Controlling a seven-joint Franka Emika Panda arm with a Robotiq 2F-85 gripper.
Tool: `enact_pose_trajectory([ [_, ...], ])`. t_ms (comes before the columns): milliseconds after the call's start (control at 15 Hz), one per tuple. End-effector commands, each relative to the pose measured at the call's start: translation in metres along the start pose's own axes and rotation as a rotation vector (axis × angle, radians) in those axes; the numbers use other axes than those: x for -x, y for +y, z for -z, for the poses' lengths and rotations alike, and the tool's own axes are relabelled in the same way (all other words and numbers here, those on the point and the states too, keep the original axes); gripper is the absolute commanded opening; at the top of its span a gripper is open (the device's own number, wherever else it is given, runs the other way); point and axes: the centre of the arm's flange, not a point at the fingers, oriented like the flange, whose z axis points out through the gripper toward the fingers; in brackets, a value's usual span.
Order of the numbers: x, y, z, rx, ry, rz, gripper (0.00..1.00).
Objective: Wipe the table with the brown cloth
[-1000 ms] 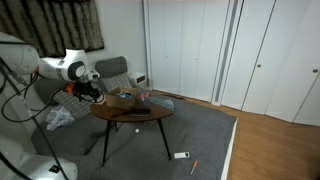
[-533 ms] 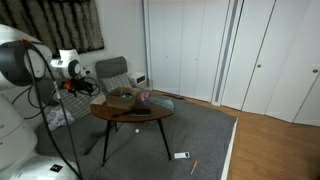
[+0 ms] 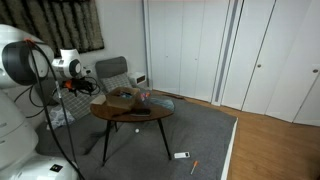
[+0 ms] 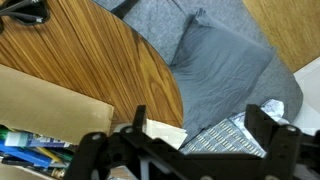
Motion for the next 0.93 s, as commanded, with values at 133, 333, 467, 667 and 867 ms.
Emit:
enact_pose_trajectory([
  [133,-0.023,-0.006,-0.003,0.029,0.0,-0.022,1.0],
  [333,-0.061,-0.028,-0.012,0.09,-0.014,-0.05,1.0],
  [467,-0.082,-0.045,-0.022,0.142,-0.034,-0.071,1.0],
  [667,-0.109,-0.064,-0.047,0.188,-0.068,-0.108,1.0],
  [867,-0.133,-0.074,-0.075,0.201,-0.097,-0.135,1.0],
])
